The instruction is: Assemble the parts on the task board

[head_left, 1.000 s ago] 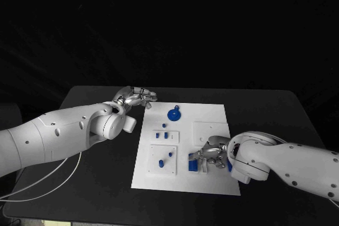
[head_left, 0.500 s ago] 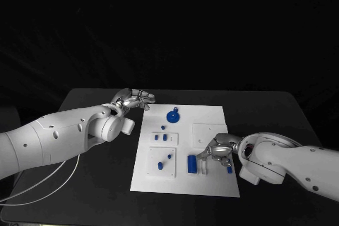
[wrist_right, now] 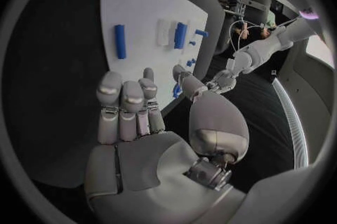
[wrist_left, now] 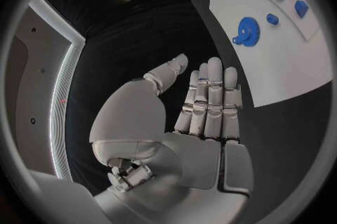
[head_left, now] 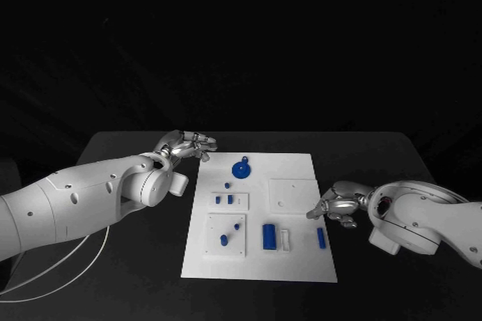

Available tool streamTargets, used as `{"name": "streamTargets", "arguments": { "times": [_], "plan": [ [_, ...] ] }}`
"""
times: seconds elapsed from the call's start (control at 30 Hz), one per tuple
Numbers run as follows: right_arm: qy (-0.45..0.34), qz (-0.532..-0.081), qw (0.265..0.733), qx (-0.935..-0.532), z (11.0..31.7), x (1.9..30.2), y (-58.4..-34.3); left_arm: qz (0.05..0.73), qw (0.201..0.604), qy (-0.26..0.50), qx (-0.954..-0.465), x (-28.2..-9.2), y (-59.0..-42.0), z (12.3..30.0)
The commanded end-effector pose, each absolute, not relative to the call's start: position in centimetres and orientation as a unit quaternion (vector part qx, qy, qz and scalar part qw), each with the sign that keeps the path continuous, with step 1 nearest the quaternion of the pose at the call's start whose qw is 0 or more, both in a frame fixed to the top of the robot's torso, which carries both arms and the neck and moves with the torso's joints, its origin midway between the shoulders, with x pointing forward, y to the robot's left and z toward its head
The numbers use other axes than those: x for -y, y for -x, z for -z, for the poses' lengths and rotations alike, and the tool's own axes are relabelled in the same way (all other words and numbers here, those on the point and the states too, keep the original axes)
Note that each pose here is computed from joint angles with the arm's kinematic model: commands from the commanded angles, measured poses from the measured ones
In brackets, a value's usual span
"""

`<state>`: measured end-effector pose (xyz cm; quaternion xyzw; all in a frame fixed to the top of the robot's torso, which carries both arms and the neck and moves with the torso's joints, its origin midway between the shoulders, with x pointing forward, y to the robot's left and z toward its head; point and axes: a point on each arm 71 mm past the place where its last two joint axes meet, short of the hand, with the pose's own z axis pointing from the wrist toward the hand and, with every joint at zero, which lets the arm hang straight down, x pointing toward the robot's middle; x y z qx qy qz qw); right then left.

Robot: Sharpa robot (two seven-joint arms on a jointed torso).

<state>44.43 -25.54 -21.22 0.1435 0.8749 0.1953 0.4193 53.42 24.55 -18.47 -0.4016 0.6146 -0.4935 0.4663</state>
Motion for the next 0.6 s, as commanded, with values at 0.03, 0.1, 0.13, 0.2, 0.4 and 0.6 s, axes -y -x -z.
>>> {"name": "streamTargets", "arguments": {
  "times": [0.03,0.1,0.13,0.2,0.4,0.6],
  "plan": [
    [-0.101,-0.127,0.408,-0.898,21.8,26.8,-44.3,0.501,0.460,0.400,-0.615,-24.3,-53.4,18.4],
    [-0.094,-0.103,0.411,-0.901,22.1,27.6,-44.2,0.501,0.460,0.400,-0.615,-24.2,-53.4,18.5],
    [-0.091,-0.098,0.412,-0.902,22.1,27.7,-44.1,0.501,0.459,0.400,-0.615,-24.2,-53.4,18.5],
    [-0.094,-0.090,0.407,-0.904,22.4,28.0,-43.9,0.501,0.459,0.399,-0.616,-24.2,-53.4,18.5],
    [-0.093,-0.079,0.399,-0.909,23.5,27.8,-43.5,0.501,0.458,0.399,-0.617,-24.2,-53.3,18.6],
    [-0.089,-0.079,0.398,-0.910,24.5,27.2,-43.3,0.501,0.458,0.399,-0.617,-24.2,-53.2,18.6]
  ]
}}
